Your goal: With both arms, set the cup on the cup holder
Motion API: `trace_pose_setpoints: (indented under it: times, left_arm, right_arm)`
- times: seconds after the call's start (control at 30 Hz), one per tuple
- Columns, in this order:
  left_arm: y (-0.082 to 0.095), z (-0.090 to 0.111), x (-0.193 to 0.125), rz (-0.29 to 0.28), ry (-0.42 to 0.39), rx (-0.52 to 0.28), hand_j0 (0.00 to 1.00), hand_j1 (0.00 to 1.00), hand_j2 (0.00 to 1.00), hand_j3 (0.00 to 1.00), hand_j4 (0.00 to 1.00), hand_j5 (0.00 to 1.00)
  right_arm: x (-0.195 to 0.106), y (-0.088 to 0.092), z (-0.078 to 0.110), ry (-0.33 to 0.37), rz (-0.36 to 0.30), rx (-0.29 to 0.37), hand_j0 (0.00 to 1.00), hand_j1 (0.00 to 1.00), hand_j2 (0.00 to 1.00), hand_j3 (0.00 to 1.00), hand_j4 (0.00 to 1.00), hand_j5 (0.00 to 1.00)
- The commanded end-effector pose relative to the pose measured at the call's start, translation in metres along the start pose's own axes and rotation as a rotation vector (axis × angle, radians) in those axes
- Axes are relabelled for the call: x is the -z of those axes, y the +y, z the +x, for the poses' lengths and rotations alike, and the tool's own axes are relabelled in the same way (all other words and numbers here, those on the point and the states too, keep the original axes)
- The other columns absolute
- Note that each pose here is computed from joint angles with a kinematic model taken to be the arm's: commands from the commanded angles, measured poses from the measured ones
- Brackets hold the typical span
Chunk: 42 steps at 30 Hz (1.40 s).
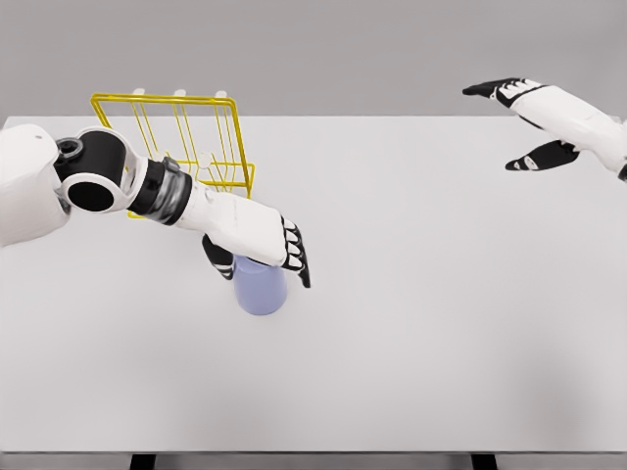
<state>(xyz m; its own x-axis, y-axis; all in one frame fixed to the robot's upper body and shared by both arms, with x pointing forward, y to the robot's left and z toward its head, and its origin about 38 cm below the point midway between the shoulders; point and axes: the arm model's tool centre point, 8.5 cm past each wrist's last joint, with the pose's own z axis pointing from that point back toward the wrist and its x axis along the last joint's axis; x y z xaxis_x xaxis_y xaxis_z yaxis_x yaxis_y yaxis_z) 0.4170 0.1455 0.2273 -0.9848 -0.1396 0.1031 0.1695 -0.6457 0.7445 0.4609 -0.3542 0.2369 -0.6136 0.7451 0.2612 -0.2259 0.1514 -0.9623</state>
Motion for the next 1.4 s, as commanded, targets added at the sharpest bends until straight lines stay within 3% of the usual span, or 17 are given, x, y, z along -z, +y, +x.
trace_pose_setpoints:
  times: [0.0, 0.07, 0.17, 0.43, 0.57, 0.87, 1.37]
  left_arm:
    - [0.000, 0.000, 0.001, 0.002, 0.001, 0.000, 0.76, 0.76, 0.76, 0.76, 0.76, 0.76]
    - [-0.001, 0.000, 0.000, 0.001, 0.002, -0.001, 0.70, 0.70, 0.70, 0.70, 0.70, 0.70]
    - [-0.001, 0.000, -0.001, 0.002, 0.001, -0.001, 0.64, 0.64, 0.64, 0.64, 0.64, 0.64]
    - [0.002, -0.001, -0.005, 0.013, 0.007, 0.000, 0.51, 0.51, 0.51, 0.51, 0.51, 0.51]
    - [0.005, 0.000, -0.006, 0.019, 0.005, 0.002, 0.49, 0.49, 0.49, 0.49, 0.49, 0.49]
    - [0.015, 0.002, -0.027, 0.047, 0.028, 0.021, 0.48, 0.48, 0.48, 0.48, 0.48, 0.48]
    - [0.035, 0.002, -0.072, 0.146, 0.082, 0.026, 0.46, 0.46, 0.46, 0.46, 0.46, 0.46]
  right_arm:
    - [0.005, -0.022, 0.037, -0.098, -0.054, -0.075, 1.00, 1.00, 1.00, 1.00, 1.00, 1.00]
    - [-0.002, -0.018, 0.062, -0.161, -0.062, -0.099, 1.00, 1.00, 1.00, 1.00, 1.00, 1.00]
    - [-0.007, -0.017, 0.065, -0.161, -0.081, -0.098, 1.00, 1.00, 1.00, 1.00, 1.00, 1.00]
    - [-0.015, -0.010, 0.094, -0.234, -0.083, -0.117, 1.00, 1.00, 1.00, 1.00, 1.00, 1.00]
    - [-0.018, -0.005, 0.108, -0.265, -0.080, -0.131, 1.00, 1.00, 1.00, 1.00, 1.00, 1.00]
    - [-0.015, -0.001, 0.111, -0.275, -0.068, -0.127, 1.00, 1.00, 1.00, 1.00, 1.00, 1.00]
    - [-0.013, 0.001, 0.113, -0.282, -0.061, -0.125, 1.00, 1.00, 1.00, 1.00, 1.00, 1.00]
